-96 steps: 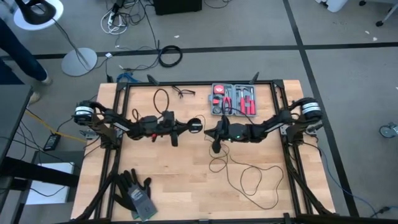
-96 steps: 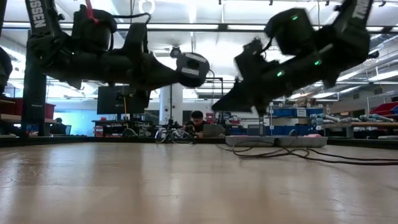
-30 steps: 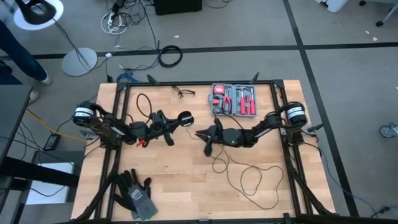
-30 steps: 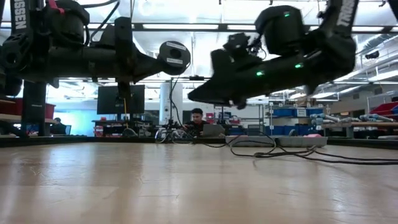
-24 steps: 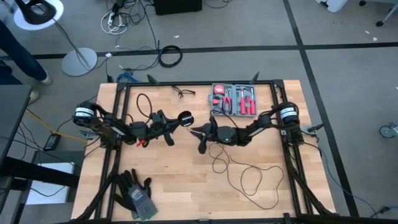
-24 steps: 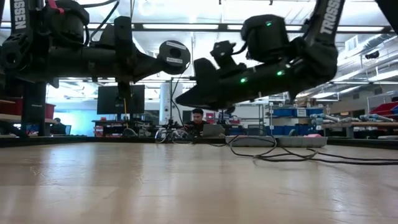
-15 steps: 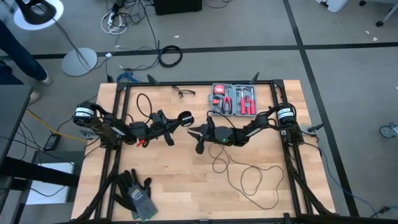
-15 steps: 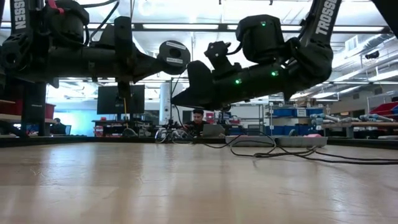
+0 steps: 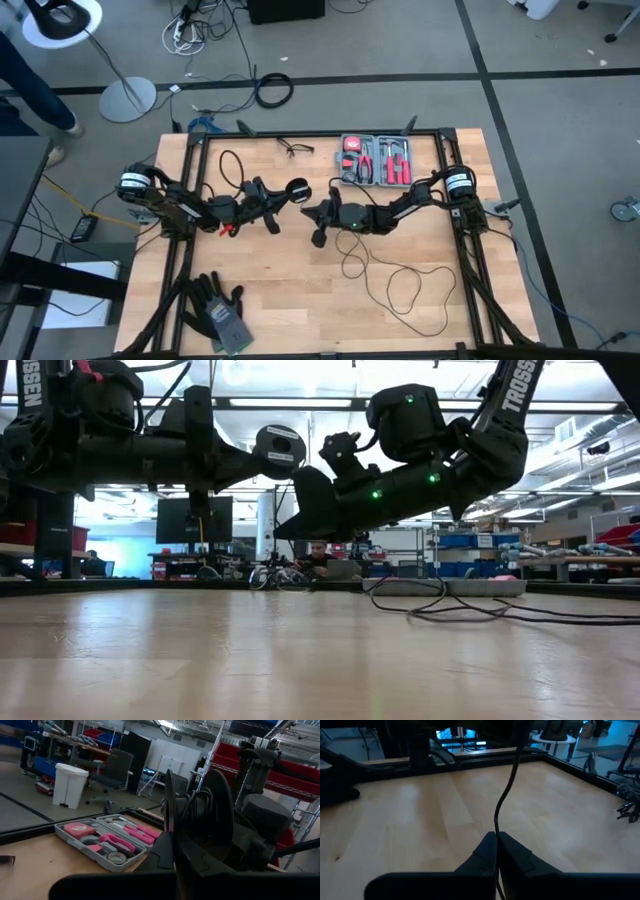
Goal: Coil cords
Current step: Coil the black wire onto the spool
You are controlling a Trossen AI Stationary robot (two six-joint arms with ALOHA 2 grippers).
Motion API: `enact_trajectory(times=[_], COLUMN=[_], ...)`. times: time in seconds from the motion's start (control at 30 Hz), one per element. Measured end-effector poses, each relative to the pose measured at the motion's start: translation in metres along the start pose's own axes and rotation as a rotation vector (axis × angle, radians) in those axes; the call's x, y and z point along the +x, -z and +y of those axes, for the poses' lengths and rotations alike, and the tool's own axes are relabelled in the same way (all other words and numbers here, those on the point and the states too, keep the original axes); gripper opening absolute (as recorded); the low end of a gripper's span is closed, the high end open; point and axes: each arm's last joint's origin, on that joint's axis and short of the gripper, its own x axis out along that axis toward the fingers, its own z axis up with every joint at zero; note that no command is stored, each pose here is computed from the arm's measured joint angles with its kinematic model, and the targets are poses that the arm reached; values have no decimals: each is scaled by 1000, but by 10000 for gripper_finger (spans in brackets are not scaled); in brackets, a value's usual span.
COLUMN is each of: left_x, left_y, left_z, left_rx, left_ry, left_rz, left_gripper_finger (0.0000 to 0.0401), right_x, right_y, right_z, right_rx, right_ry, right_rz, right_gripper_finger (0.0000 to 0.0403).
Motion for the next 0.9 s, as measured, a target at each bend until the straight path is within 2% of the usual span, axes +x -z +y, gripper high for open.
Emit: enact_trajectory(times=[0.13,0.33,0.6,0.7,0.9], left_x=[5,23,39,43,45], left_y=[-2,-5,9,12,18], left_z=[-2,-11,-10,-10,-9], left_rx=[-29,-27,153,235,323], left_ry=[-23,-33,-247,-275,-312], left_rz=[-23,-7,157,209,306], left_gripper_finger=[1,1,0,0,0], right_x=[5,19,20,18,8], right_y=[-2,-18,-28,-27,-33], right_z=[3,9,23,29,38], right_rx=[32,-1,-65,-84,-151], right_ry=[12,21,-16,-32,-51], right_rz=[47,87,75,77,107], right_gripper_finger=[4,2,1,1,0])
